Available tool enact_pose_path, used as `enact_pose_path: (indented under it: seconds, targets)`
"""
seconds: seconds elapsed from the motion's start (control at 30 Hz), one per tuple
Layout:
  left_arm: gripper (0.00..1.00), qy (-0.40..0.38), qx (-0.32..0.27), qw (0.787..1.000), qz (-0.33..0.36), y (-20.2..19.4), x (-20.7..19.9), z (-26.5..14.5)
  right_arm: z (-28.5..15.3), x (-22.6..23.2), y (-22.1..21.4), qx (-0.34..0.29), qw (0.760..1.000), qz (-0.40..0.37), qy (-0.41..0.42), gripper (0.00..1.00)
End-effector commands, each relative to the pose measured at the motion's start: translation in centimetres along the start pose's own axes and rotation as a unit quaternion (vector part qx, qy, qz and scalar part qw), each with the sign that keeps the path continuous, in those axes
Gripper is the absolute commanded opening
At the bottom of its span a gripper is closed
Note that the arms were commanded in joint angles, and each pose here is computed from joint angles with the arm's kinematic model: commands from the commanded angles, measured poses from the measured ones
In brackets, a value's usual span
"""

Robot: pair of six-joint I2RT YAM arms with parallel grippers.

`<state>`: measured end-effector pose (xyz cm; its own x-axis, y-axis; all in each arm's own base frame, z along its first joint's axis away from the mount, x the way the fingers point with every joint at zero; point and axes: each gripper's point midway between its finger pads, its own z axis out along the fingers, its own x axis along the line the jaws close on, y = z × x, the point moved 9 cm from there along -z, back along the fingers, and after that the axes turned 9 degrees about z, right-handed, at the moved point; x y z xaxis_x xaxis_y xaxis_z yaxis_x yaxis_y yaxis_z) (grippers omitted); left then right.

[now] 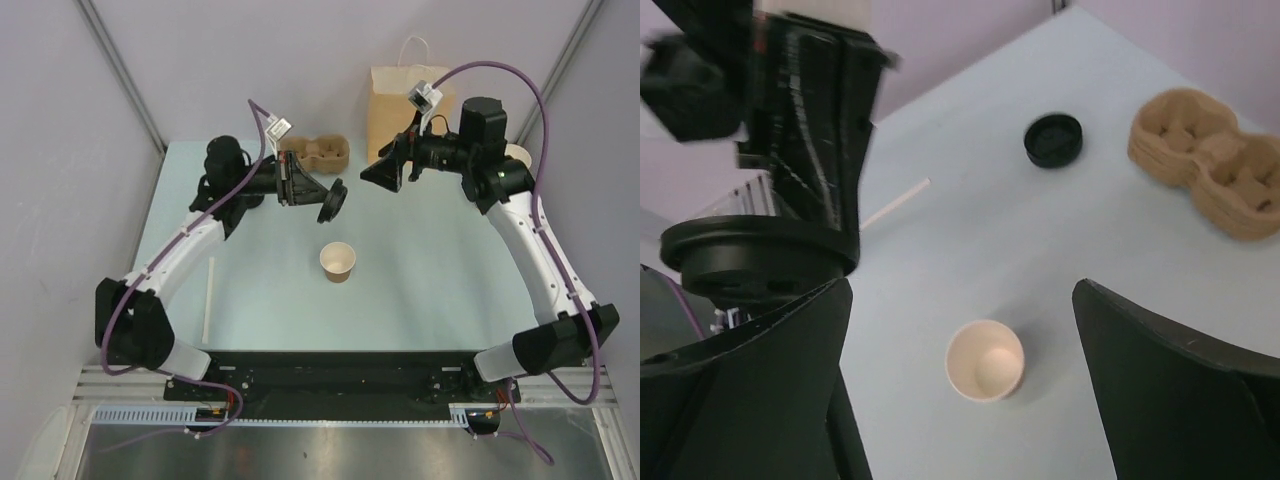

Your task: Pack the takeout coffee

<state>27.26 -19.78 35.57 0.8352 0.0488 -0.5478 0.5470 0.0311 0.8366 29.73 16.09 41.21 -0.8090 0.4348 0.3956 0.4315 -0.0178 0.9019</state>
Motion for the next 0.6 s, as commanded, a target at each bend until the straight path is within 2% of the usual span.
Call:
enact_pose_path:
  seconds: [0.0,0.03,0.13,0.3,0.47,0.57]
  targets:
    - [0.00,-0.158,-0.067,0.984,0.045,1.9,-5.7,-1.8,-1.8,4.5,2.4,-0.084,0.994,-0.023,0.066,0.95]
    - [0.00,-0.166,-0.080,0.980,0.069,1.9,-6.1,-1.9,-1.5,4.7,1.4,-0.078,0.994,-0.002,0.074,0.92]
    - [0.00,-0.170,-0.108,0.976,0.083,2.1,-6.2,-2.2,-1.5,6.4,1.1,-0.080,0.992,0.033,0.094,0.81]
    - [0.00,-0.175,-0.124,0.974,0.071,2.5,-5.8,-2.0,-0.4,7.6,0.8,-0.081,0.990,0.051,0.101,0.68]
    - [0.00,-0.163,-0.138,0.974,0.072,2.9,-5.6,-1.9,0.6,8.1,1.2,-0.085,0.981,0.120,0.129,0.65]
    - [0.00,-0.158,-0.149,0.974,0.067,3.0,-5.5,-1.9,1.1,8.6,1.1,-0.091,0.977,0.125,0.147,0.61]
